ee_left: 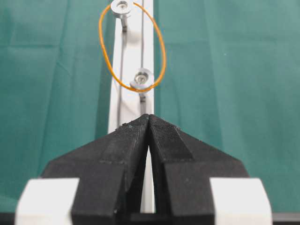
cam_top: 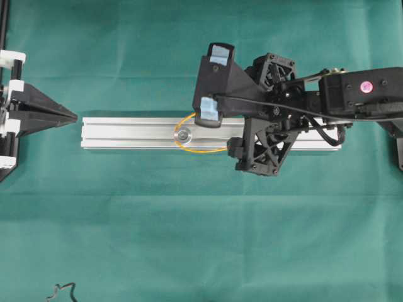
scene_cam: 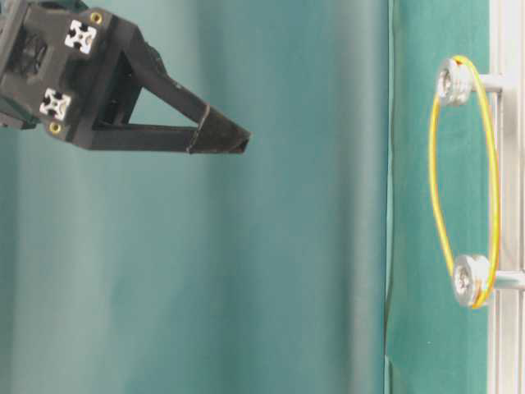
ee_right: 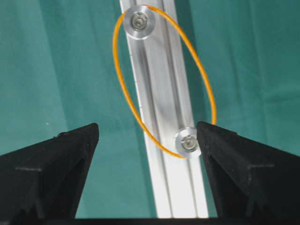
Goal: Hook the rubber onto the shaft.
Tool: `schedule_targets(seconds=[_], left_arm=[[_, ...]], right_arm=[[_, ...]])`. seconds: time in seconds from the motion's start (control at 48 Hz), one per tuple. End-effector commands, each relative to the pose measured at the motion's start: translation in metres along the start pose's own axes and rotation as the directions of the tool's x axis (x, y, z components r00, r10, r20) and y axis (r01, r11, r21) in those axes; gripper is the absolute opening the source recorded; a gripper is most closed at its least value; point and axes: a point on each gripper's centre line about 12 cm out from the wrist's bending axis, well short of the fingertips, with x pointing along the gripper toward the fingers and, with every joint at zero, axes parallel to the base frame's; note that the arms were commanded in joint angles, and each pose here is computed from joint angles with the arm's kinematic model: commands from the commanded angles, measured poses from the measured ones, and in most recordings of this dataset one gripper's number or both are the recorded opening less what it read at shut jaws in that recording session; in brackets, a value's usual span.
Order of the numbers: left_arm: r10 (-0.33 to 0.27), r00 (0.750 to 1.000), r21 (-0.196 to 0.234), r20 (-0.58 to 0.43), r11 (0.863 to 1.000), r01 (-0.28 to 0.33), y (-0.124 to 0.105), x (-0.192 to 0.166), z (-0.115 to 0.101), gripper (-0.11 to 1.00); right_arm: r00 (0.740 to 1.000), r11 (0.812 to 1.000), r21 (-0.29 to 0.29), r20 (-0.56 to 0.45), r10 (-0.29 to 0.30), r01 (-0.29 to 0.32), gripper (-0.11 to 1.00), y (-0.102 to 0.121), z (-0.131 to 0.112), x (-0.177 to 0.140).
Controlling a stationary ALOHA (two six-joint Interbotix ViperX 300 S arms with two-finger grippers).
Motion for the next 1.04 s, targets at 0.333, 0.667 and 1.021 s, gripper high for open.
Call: schedule_targets(seconds=[0.333, 0.667, 1.021], left_arm=[[-0.002, 1.000, 0.002, 0.028, 1.000, 0.002, 0.000, -0.002, 0.012, 0.00], [-0.002, 0.999, 0.002, 0.035, 1.000, 0.002, 0.000, -0.003, 0.013, 0.00], [-0.001, 0.999, 0.004, 0.040, 1.000, 0.001, 0.000, -0.003, 0.013, 0.00]], right_arm=[[0.999, 1.000, -0.027, 0.037, 0.013, -0.012, 0.86, 0.000, 0.003, -0.015], [0.995, 0.999, -0.041, 0.094, 0.020, -0.017, 0.79, -0.004, -0.003, -0.022], [0.971, 0.996, -0.081, 0.235, 0.041, -0.022, 0.79, -0.016, -0.020, -0.039]])
